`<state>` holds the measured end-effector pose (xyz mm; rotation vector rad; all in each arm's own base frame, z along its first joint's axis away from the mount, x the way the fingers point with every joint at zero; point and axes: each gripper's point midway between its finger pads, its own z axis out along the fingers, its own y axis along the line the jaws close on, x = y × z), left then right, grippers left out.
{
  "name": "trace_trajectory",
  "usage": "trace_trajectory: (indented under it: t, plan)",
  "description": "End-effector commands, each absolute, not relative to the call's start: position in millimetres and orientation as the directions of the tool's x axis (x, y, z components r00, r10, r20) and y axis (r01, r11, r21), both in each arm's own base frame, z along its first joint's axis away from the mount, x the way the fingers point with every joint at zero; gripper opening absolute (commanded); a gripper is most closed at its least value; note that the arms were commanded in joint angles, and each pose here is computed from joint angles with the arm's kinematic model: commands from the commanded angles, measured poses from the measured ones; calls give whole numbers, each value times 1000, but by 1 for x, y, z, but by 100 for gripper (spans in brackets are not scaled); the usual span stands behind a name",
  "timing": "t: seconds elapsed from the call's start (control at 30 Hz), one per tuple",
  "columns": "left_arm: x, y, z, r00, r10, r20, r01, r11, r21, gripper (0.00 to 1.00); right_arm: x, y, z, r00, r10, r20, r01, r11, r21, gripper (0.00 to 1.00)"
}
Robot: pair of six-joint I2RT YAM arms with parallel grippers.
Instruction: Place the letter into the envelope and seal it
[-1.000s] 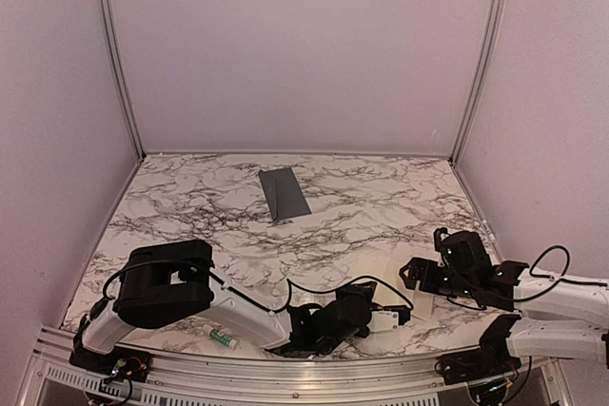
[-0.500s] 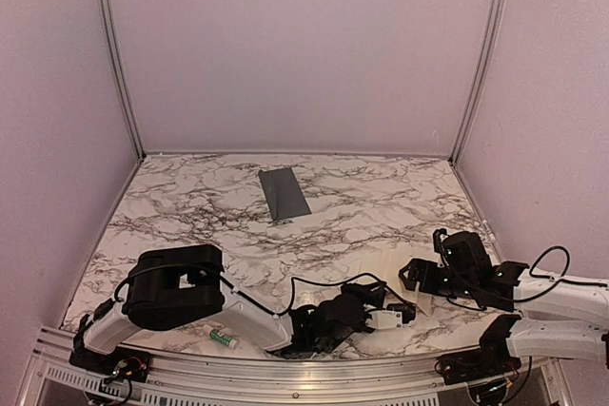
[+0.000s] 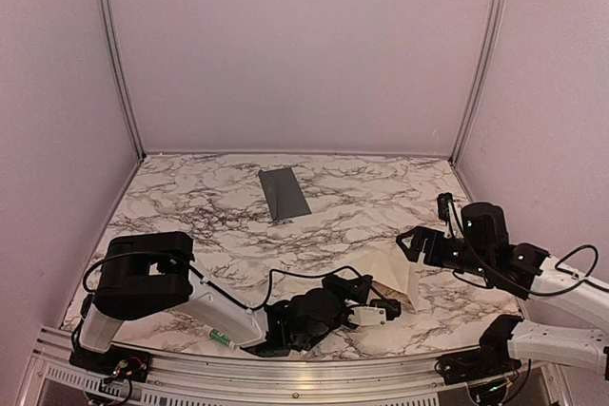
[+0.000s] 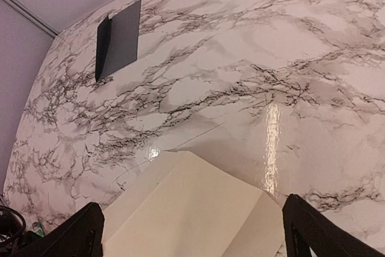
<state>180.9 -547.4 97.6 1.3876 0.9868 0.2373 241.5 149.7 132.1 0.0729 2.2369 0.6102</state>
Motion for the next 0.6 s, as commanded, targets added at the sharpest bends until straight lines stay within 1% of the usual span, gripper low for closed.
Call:
trace_trajectory:
  t: [0.0, 0.17, 0.3, 0.37, 0.5, 0.57]
  plan:
    - [181, -531, 165, 592, 586, -553, 403, 379, 833, 0, 244, 156, 178, -621, 207, -756, -242, 867, 436, 98]
    - [172, -511, 190, 560, 536, -632, 504, 386, 773, 0, 247, 155, 202, -550, 181, -816, -299, 869, 394, 99]
    - [168, -491, 202, 528, 494, -691, 576, 389, 719, 0, 248, 159, 222, -480, 194, -856, -357, 848, 392, 98]
    - [166, -482, 204, 506, 491, -709, 608, 380, 697, 0, 245, 166, 234, -437, 197, -878, -422, 817, 394, 98]
    - [164, -464, 200, 446, 512, -734, 687, 330, 647, 0, 232, 189, 265, -306, 211, -928, -616, 699, 362, 98]
    - [165, -450, 202, 411, 509, -756, 710, 341, 616, 0, 230, 194, 278, -248, 230, -941, -660, 671, 338, 99]
